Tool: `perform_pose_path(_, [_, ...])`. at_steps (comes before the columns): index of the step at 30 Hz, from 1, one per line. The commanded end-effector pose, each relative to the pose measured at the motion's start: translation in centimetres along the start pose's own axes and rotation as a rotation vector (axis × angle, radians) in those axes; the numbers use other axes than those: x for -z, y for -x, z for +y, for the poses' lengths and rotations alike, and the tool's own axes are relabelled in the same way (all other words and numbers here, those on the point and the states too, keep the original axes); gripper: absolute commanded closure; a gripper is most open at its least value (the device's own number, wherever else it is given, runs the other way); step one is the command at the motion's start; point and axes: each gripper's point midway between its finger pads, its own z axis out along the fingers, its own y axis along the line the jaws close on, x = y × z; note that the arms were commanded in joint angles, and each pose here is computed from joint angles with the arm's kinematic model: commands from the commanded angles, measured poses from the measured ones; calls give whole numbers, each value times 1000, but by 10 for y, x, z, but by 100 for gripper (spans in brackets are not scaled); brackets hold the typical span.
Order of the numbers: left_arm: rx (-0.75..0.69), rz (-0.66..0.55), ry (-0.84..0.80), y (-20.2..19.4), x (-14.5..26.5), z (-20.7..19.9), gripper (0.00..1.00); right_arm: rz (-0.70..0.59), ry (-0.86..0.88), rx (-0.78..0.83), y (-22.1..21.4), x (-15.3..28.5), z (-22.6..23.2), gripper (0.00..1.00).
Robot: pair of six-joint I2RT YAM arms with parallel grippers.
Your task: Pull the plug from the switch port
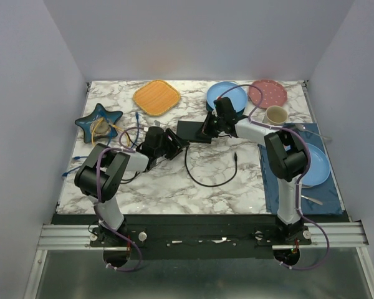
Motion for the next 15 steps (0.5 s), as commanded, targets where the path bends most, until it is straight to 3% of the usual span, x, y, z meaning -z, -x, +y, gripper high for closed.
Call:
perform_pose_path(1, [16, -9, -74, 14, -9, -21, 32, 32, -8, -14, -8, -5, -7, 99])
perform_pose_path(15, [38, 15, -52, 14, -31, 10, 37, 75, -42, -63, -22, -15, -27, 99])
